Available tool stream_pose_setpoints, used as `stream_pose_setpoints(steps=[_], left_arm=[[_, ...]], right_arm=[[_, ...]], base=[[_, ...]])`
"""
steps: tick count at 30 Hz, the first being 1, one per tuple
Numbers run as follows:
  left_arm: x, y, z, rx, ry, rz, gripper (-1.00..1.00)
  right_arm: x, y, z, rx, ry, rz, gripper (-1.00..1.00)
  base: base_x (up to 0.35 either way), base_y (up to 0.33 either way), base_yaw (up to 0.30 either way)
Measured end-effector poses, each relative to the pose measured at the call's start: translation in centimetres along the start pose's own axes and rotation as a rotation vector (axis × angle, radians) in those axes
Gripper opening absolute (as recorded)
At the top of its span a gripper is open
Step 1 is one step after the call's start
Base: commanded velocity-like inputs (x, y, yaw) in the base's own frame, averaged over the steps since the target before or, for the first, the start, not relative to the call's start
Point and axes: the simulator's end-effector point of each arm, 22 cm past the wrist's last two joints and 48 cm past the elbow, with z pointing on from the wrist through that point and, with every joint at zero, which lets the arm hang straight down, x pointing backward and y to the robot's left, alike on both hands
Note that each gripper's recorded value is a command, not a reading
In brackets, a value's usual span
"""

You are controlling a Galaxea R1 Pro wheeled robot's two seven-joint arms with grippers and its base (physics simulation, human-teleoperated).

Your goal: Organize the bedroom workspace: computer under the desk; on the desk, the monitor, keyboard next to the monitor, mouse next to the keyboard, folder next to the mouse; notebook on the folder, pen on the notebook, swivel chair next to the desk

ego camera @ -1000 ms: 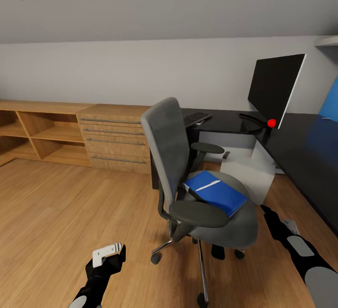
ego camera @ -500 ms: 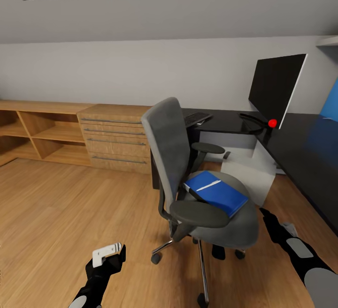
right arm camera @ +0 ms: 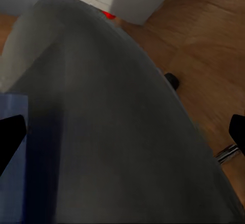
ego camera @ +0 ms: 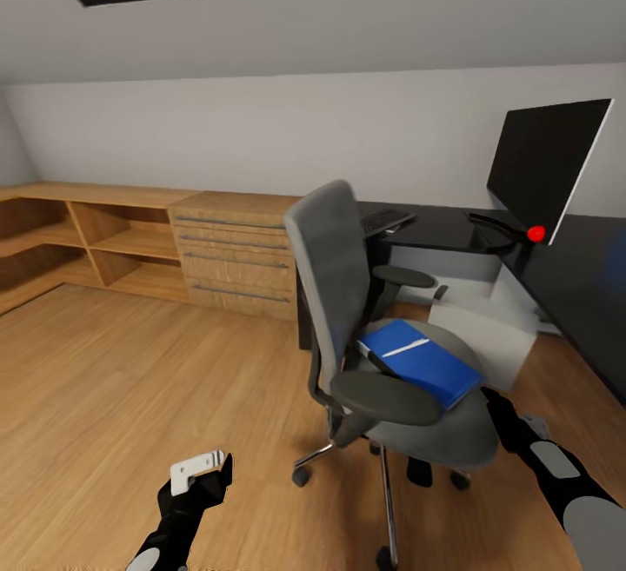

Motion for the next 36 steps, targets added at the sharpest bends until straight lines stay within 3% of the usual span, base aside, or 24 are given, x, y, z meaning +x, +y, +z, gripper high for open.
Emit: stream_pose_setpoints(steps=[28, 36], left_arm=[[0.25, 0.07, 0.04, -0.002, 0.005, 0.007, 1.00], [0.45, 0.02, 0.05, -0.001, 0.010, 0.009, 1.00]], right_arm=[[0.25, -0.18, 0.03, 0.008, 0.000, -0.011, 1.00], [0.18, -0.09, 0.02, 0.005, -0.001, -0.011, 1.00]], base=[[0.000, 0.000, 0.272], [0.137, -0.132, 0.249]])
